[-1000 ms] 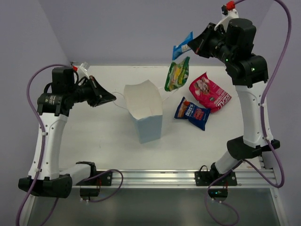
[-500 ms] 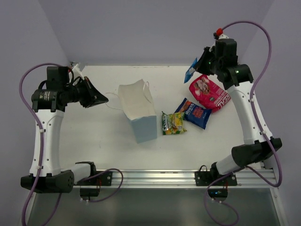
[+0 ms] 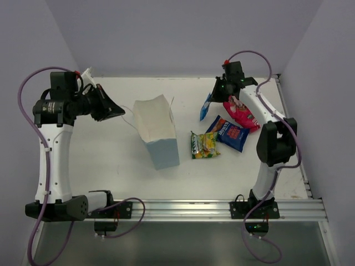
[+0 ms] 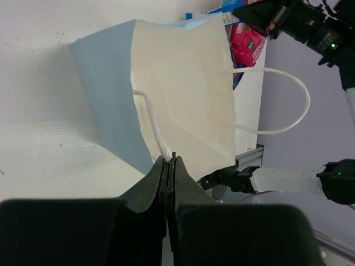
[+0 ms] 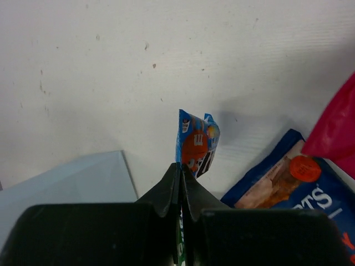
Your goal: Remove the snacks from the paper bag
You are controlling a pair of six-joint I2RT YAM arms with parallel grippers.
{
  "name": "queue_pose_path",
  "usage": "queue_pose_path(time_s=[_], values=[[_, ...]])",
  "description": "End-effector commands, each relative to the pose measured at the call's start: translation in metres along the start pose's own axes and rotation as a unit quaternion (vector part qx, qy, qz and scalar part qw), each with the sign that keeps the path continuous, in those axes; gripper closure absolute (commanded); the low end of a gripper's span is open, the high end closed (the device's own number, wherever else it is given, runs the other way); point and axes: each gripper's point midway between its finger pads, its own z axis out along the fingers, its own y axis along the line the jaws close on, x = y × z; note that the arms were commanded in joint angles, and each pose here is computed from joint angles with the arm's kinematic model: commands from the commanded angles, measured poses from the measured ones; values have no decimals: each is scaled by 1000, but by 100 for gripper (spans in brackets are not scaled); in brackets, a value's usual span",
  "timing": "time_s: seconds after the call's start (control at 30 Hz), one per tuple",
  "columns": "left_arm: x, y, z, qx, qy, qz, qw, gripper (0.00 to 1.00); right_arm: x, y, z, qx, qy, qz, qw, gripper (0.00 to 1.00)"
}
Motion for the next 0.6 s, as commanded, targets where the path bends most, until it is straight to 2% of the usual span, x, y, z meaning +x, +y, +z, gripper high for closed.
queue_pose_path(time_s=[0.0, 0.07, 0.17, 0.2, 0.23, 0.27, 0.33, 0.43, 0.47, 0.57], values=[[-2, -3, -11, -1, -10, 19, 1000, 100, -19, 34, 16, -76, 3, 9, 997, 99], [-1, -4, -11, 3, -11, 16, 1000, 100, -14, 29, 27, -61, 23, 28, 997, 98], [1, -8, -12, 15, -11, 12, 1000, 100, -7, 6, 51, -8, 42, 36, 998, 85], [2, -9, -12, 19, -11, 11, 1000, 100, -5, 0, 54, 5, 42, 36, 998, 76], [4, -9, -11, 23, -8, 9, 1000, 100, -3, -5, 54, 17, 44, 37, 998, 62], [4, -9, -11, 26, -9, 10, 1000, 100, -4, -12, 52, 36, 38, 33, 998, 56], [8, -7, -8, 26, 1, 7, 1000, 100, -2, -22, 41, 63, 32, 28, 997, 44], [11, -1, -8, 17, -3, 10, 1000, 100, 3, -28, 17, 78, 20, 24, 996, 31], [12, 1, -8, 15, -3, 12, 1000, 100, 2, -26, 10, 73, 12, 21, 997, 22], [16, 4, -6, 16, -9, 13, 1000, 100, 9, -9, -18, 52, 6, 6, 999, 19]])
